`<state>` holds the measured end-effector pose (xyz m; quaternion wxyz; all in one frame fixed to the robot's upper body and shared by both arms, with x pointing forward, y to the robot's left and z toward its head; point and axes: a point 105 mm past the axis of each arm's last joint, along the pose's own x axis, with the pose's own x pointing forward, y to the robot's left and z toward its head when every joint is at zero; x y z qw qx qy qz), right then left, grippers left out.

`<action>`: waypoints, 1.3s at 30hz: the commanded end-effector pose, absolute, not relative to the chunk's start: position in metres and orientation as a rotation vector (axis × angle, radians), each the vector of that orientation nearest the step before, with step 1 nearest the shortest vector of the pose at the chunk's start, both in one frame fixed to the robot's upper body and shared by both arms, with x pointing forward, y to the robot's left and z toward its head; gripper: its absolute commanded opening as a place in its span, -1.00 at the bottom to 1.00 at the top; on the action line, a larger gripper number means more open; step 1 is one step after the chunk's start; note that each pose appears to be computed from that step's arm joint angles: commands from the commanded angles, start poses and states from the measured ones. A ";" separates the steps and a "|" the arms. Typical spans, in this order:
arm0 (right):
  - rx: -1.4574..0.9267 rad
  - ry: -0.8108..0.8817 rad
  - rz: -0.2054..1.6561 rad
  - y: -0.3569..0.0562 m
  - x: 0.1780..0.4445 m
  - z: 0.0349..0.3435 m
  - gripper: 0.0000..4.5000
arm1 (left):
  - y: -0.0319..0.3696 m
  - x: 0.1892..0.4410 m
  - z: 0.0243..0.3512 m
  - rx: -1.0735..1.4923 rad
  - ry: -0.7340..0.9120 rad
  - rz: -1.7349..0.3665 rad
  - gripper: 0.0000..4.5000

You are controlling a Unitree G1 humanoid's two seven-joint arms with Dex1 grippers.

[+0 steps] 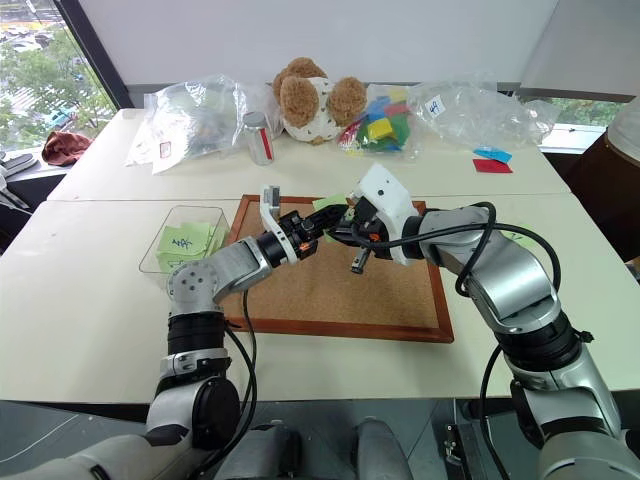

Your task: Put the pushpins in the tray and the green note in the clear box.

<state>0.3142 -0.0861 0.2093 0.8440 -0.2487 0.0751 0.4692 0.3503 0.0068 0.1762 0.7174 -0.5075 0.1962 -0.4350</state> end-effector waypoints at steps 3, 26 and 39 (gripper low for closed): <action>-0.553 0.081 0.960 -0.088 0.314 0.229 -1.00 | 0.003 0.343 0.184 -1.127 0.419 -1.006 -0.99; -0.498 0.031 0.882 -0.094 0.313 0.256 -1.00 | 0.014 0.354 0.176 -1.105 0.398 -0.947 -0.99; -0.379 0.058 0.580 -0.163 0.354 0.265 -1.00 | 0.022 0.359 0.181 -1.123 0.351 -0.913 -0.99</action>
